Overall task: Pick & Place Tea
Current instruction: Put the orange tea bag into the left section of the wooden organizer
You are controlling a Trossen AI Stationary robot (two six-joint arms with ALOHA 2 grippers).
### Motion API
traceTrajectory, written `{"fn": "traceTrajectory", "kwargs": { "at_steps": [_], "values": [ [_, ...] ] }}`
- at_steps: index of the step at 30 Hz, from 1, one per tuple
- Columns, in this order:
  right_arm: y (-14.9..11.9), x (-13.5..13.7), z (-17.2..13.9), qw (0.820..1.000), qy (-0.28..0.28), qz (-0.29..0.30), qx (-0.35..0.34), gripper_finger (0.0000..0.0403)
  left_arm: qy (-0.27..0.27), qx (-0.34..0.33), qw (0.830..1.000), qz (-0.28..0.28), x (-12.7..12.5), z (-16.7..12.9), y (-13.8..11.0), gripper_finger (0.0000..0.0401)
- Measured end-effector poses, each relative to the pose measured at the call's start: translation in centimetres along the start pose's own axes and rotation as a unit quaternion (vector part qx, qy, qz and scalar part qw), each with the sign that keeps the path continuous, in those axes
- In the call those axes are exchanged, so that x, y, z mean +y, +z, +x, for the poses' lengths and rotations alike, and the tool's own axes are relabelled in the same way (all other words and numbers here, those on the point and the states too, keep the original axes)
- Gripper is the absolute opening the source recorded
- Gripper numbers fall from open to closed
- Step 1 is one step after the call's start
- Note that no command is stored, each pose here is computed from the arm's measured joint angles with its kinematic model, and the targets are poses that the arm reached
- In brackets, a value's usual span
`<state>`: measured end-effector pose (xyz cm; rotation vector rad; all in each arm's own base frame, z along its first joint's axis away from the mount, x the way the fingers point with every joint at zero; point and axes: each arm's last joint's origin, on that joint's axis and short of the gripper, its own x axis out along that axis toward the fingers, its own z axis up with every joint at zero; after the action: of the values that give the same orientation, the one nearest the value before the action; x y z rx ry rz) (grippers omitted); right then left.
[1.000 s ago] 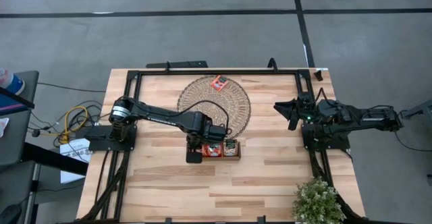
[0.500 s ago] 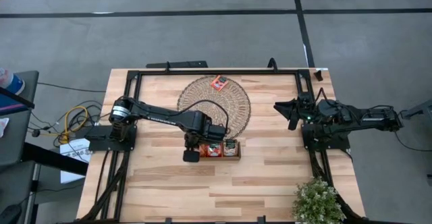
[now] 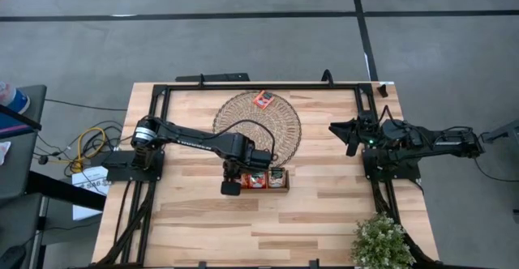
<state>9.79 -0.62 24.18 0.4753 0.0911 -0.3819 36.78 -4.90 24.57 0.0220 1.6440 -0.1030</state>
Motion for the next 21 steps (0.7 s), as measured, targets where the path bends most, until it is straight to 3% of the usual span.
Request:
{"fn": "traceTrajectory", "kwargs": {
  "at_steps": [21],
  "values": [
    [0.0, 0.0, 0.0, 1.0, 0.0, 0.0, 0.0, 0.0098, 0.009, 0.022, 0.999, 0.022, 0.04, -0.02, -0.44, 0.0]
  ]
}}
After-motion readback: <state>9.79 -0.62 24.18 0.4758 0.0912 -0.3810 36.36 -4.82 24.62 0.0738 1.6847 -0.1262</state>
